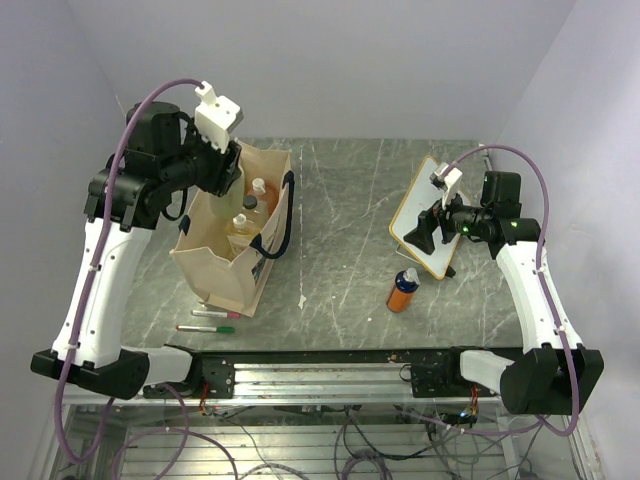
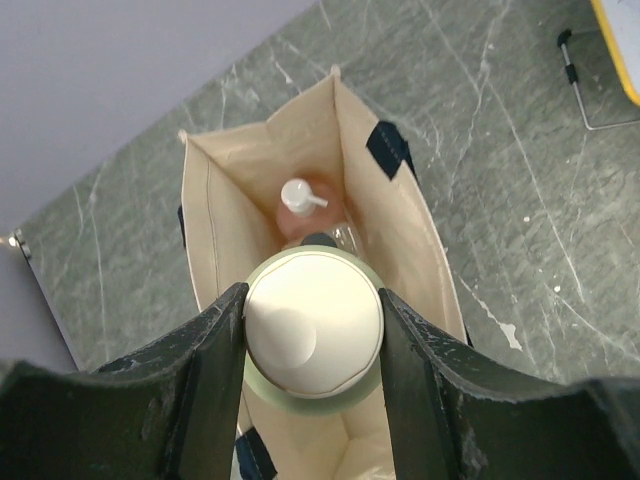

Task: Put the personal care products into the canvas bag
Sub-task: Place the care product in the canvas bag.

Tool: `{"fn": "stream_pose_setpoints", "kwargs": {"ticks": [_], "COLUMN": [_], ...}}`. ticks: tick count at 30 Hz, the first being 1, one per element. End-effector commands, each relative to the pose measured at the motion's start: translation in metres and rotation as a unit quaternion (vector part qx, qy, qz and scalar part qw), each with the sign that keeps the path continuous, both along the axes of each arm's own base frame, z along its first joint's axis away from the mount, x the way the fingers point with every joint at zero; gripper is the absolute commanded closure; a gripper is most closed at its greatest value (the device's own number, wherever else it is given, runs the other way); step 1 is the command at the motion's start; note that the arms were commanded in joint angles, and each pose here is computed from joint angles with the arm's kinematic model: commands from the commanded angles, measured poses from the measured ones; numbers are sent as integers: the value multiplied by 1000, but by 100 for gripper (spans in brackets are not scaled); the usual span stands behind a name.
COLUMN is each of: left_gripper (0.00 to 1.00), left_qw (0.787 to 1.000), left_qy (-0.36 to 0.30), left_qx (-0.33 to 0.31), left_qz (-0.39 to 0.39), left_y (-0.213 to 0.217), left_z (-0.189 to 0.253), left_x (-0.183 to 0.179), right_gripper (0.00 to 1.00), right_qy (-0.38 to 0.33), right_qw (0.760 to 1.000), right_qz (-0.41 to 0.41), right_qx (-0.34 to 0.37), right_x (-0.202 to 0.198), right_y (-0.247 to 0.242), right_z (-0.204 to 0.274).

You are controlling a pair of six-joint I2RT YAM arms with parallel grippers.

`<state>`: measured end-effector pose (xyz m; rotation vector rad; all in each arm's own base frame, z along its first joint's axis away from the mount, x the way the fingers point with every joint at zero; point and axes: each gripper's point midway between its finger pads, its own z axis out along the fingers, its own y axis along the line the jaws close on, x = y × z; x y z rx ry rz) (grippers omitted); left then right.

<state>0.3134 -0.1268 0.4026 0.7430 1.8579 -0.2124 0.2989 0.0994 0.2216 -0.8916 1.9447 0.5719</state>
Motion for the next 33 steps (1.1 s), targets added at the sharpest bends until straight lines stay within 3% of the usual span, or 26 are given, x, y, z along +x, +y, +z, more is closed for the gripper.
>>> {"fn": "stream_pose_setpoints", "kwargs": {"ticks": [1,13,33], "left_gripper": [93,93,93], "left_qw": [997,999,994], "left_qy": [-65,4,106], "left_qx": [-44,-47,-3], "left_qz": [7,-13,5], "left_y": [9,14,19], "left_z": [35,-23,-113], "left_x": [-7,-34,-15], "right_gripper": [3,3,3], "right_qy": [-21,-13,-18], "right_qw": [1000,1000,1000], "right_qz": [8,16,11], "right_qx": [4,10,9], "right_x": [6,7,4], "right_y": [1,4,3], "right_z": [9,6,5]}}
